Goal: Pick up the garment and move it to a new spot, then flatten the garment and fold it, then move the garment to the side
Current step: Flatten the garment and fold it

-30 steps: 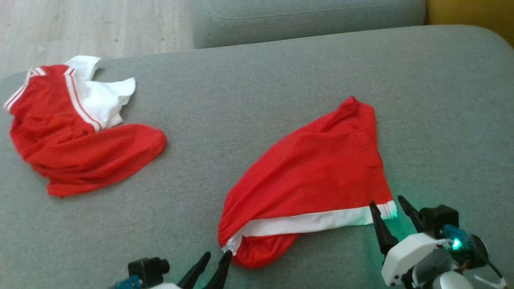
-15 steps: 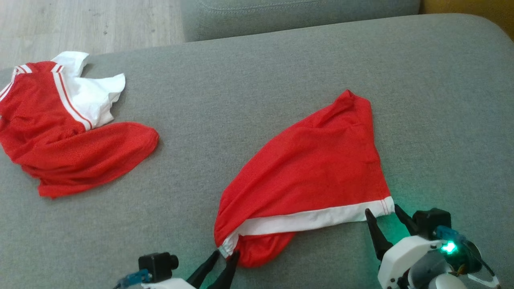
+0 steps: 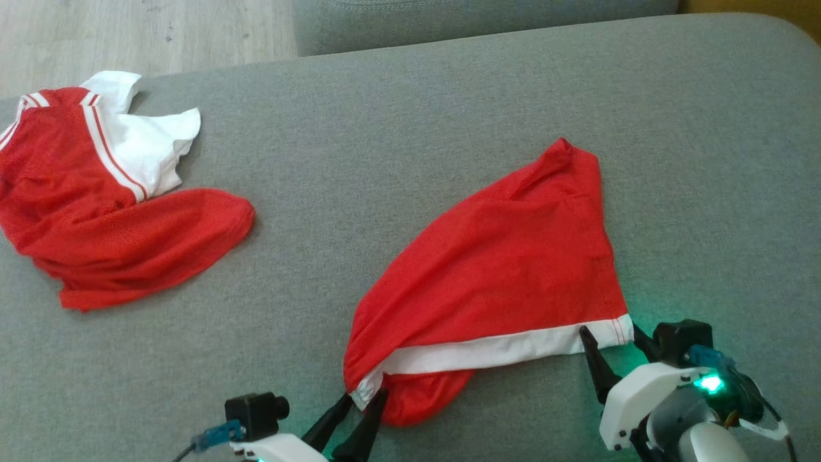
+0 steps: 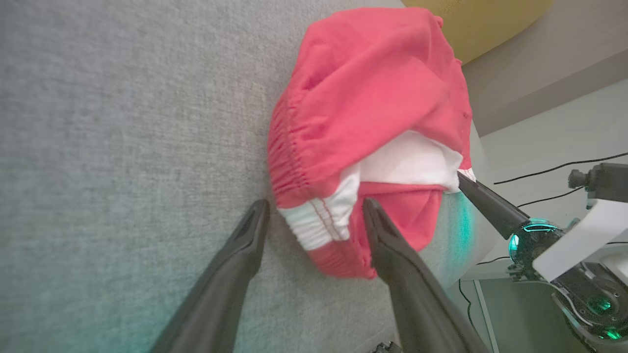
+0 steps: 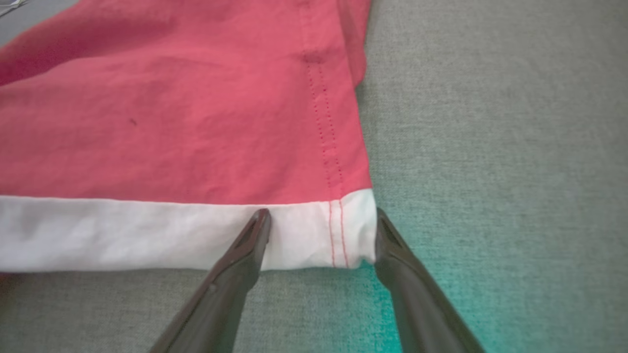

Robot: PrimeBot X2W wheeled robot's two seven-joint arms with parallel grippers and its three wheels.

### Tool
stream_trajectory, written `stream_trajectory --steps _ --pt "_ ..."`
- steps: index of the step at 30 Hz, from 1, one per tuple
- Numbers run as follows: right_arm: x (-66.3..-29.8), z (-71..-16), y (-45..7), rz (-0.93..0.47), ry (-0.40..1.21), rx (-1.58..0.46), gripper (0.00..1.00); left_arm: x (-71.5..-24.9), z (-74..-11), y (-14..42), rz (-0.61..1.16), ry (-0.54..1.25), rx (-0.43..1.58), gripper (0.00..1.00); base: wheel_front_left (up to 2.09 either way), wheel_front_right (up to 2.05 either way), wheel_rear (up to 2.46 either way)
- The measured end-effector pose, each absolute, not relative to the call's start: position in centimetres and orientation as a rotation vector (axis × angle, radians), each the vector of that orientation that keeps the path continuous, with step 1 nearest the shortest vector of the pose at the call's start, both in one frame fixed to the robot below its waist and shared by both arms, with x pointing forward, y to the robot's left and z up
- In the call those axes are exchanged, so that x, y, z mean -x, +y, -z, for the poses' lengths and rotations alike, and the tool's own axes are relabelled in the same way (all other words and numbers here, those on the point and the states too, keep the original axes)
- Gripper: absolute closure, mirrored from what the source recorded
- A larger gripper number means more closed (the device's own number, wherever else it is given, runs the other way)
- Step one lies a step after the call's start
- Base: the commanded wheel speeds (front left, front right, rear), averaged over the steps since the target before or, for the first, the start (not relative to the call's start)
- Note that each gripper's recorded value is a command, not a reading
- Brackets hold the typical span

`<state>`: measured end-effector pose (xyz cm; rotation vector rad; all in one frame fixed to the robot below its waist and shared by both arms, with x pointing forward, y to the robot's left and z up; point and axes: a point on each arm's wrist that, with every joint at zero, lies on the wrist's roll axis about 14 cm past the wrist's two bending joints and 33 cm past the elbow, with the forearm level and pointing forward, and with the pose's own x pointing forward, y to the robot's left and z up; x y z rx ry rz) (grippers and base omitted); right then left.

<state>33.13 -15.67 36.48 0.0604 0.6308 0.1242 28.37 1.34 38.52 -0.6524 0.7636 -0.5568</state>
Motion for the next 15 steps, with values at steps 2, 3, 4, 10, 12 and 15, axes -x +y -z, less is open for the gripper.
stream_trajectory --steps 2,3,4,10,12,15 --pt "-33.05 -36.35 -15.64 -0.125 0.639 -0.06 0.0 -28.36 -38.48 1.21 0.563 0.766 0.652 0.0 0.0 0.0 0.0" --pt "-33.05 -36.35 -15.64 -0.125 0.639 -0.06 0.0 -28.36 -38.48 1.21 0.563 0.766 0.652 0.0 0.0 0.0 0.0" --pt "-33.03 -36.3 -15.66 -0.124 0.64 -0.06 0.0 -28.4 -38.45 1.2 0.564 0.765 0.651 0.0 0.0 0.0 0.0" --pt "-33.1 -35.95 -15.57 -0.126 0.655 -0.066 0.0 -28.5 -38.32 0.82 0.572 0.773 0.665 0.09 0.0 0.0 0.0" --pt "-33.34 -35.86 -15.45 -0.13 0.662 -0.068 0.0 -28.7 -38.35 0.6 0.58 0.775 0.669 0.31 0.0 0.0 0.0" --pt "-33.88 -35.8 -15.42 -0.13 0.67 -0.076 0.03 -29.13 -38.31 0.6 0.577 0.769 0.675 0.65 0.0 0.0 0.0"
